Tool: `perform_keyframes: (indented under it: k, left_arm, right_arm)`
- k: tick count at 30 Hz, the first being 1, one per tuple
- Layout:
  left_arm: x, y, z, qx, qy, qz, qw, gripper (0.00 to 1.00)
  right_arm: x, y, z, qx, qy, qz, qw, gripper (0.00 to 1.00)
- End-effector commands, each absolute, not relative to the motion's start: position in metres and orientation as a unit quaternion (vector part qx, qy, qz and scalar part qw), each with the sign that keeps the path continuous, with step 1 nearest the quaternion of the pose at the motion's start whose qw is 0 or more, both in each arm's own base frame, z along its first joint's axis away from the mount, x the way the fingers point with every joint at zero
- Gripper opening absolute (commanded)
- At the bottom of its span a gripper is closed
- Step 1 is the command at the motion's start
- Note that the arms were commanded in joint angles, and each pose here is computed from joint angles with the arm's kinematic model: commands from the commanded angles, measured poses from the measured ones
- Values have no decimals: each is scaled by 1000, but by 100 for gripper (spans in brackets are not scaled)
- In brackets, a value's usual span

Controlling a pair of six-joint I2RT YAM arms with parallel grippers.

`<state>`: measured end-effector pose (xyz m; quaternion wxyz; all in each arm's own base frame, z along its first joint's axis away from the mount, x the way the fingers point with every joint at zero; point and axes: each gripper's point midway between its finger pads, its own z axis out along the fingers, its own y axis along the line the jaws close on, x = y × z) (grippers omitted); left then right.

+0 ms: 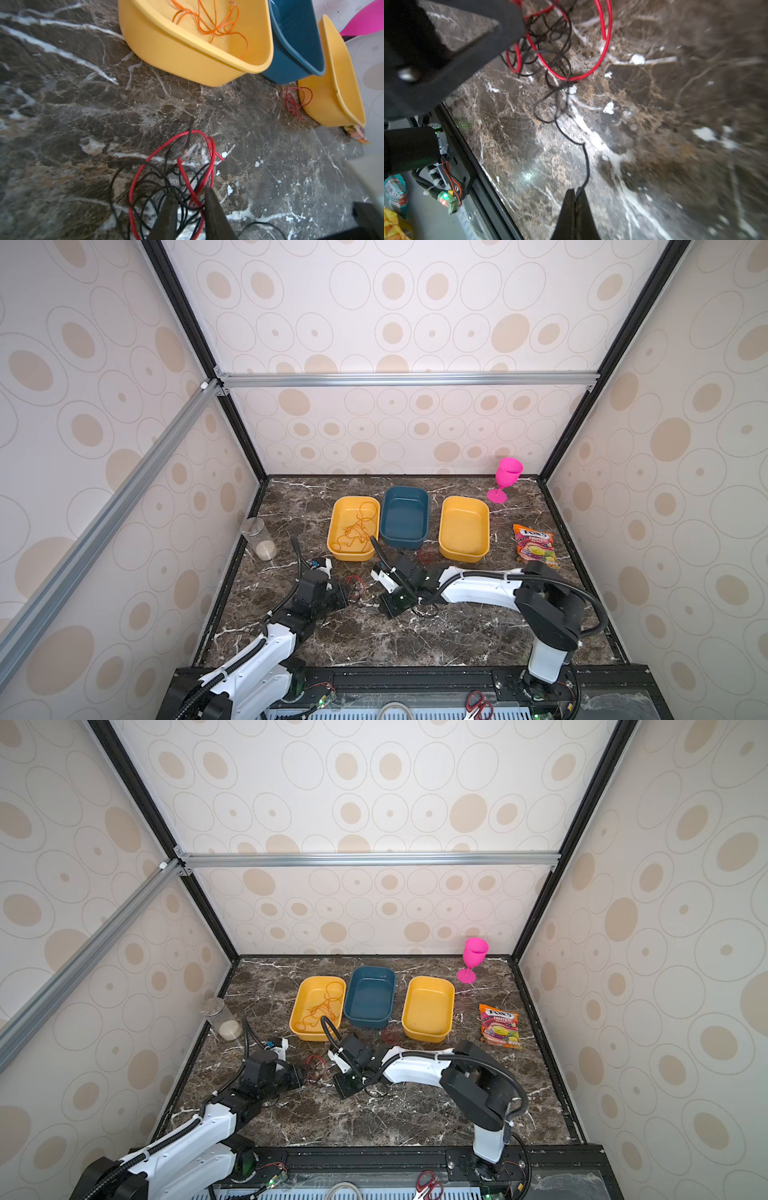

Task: Untangle the cables
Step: 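Grasp a black wire beside the left gripper with the right gripper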

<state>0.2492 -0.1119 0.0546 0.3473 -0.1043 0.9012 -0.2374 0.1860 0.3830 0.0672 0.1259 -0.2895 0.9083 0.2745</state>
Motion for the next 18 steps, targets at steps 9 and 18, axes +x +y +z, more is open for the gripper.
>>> perform_keyframes:
  k: [9, 18]
  left_arm:
    - [259, -99, 70, -133, 881, -227, 393, 0]
    - [249, -87, 65, -168, 873, -223, 401, 0]
  right_arm:
    - [211, 289, 129, -273, 917, 112, 269, 0]
    - [229, 212, 168, -187, 926, 37, 326, 0]
